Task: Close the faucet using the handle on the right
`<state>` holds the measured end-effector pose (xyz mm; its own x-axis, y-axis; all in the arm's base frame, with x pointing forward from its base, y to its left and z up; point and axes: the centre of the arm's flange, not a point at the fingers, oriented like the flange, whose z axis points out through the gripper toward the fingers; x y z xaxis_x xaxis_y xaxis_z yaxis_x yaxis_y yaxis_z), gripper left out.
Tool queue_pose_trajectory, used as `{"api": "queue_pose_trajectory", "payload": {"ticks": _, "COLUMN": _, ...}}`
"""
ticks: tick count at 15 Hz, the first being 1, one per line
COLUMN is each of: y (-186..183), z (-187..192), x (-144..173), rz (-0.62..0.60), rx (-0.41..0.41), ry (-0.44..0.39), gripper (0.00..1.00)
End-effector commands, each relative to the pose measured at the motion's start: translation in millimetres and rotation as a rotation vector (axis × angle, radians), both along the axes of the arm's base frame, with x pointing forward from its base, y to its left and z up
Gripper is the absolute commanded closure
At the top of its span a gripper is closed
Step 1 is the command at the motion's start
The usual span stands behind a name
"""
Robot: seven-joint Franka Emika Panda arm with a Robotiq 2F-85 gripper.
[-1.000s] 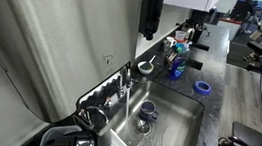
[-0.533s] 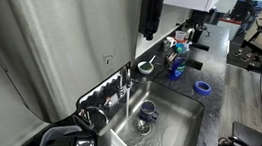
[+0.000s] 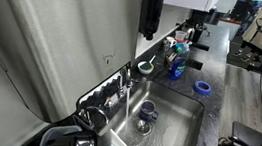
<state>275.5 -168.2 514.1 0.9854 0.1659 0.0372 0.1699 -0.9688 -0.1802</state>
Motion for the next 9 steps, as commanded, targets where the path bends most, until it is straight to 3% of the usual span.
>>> {"api": "queue_pose_trajectory", "payload": {"ticks": 1, "y": 0.0, "z": 0.0, "x": 0.0, "rz": 0.0, "rx": 0.0, "ry": 0.0, "gripper": 0.0}}
{"api": "queue_pose_trajectory", "payload": {"ticks": 9, "y": 8.0, "z": 0.6, "x": 7.6, "rz": 0.039, "rx": -0.006, "ry": -0.033, "gripper": 0.0}}
